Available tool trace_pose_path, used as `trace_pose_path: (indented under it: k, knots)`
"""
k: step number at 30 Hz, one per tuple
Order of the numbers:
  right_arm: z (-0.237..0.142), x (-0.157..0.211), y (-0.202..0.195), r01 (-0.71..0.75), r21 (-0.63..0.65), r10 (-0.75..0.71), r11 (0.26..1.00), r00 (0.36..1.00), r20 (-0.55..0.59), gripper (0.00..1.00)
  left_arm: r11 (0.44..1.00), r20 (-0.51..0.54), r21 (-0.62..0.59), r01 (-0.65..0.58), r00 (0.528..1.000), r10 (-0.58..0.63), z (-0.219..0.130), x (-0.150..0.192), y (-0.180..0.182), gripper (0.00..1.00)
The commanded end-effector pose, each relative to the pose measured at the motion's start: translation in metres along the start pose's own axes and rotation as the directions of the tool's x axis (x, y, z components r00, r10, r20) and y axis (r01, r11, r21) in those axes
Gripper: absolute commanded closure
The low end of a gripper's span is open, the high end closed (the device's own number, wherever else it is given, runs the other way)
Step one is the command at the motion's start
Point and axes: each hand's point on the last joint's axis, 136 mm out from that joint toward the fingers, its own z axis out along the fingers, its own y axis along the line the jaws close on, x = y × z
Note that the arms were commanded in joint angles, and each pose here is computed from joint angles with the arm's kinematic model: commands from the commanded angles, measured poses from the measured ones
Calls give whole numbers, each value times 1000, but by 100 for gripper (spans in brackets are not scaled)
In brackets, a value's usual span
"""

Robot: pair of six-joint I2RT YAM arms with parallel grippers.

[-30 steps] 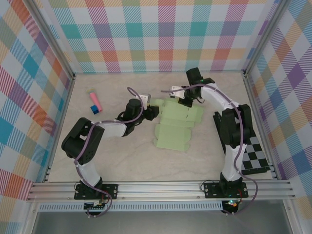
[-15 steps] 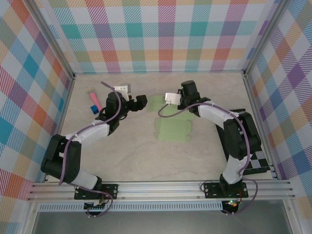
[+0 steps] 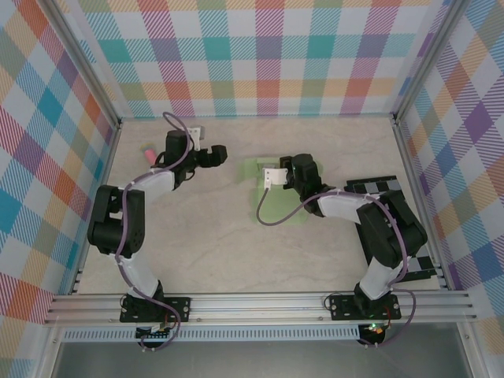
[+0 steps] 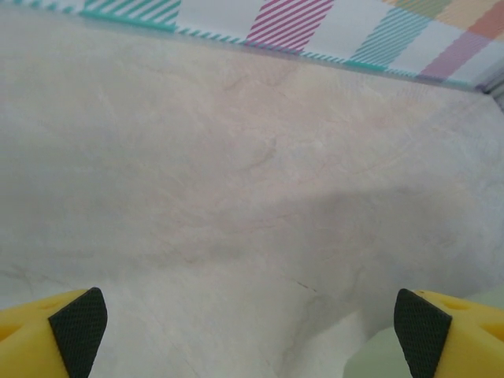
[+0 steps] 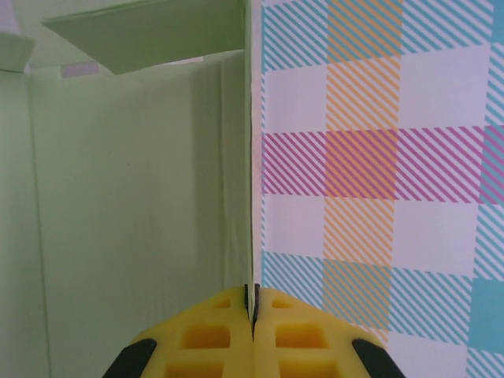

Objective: Fold the paper box

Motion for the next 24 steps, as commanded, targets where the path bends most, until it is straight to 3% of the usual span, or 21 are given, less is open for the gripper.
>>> trace_pose_path:
  k: [1,9,19,24]
  knots:
    - [-5,-12,-28,42,137,-46,990,998,30,100,986,-32,101,-134,990,137,12,13,-12,3]
    - [-10,-16,-23,63,169,-72,984,996,51,100,959,-49,161,-233,969,244,43,46,-40,3]
    - [-17,-13,-12,-3,102,-2,995,999,52,100,931,-5,267,-249,966,260,41,59,-58,4]
    - [-16,-11,-17,7,134,-12,991,999,37,100,907,-14,336,-252,962,272,40,71,-69,3]
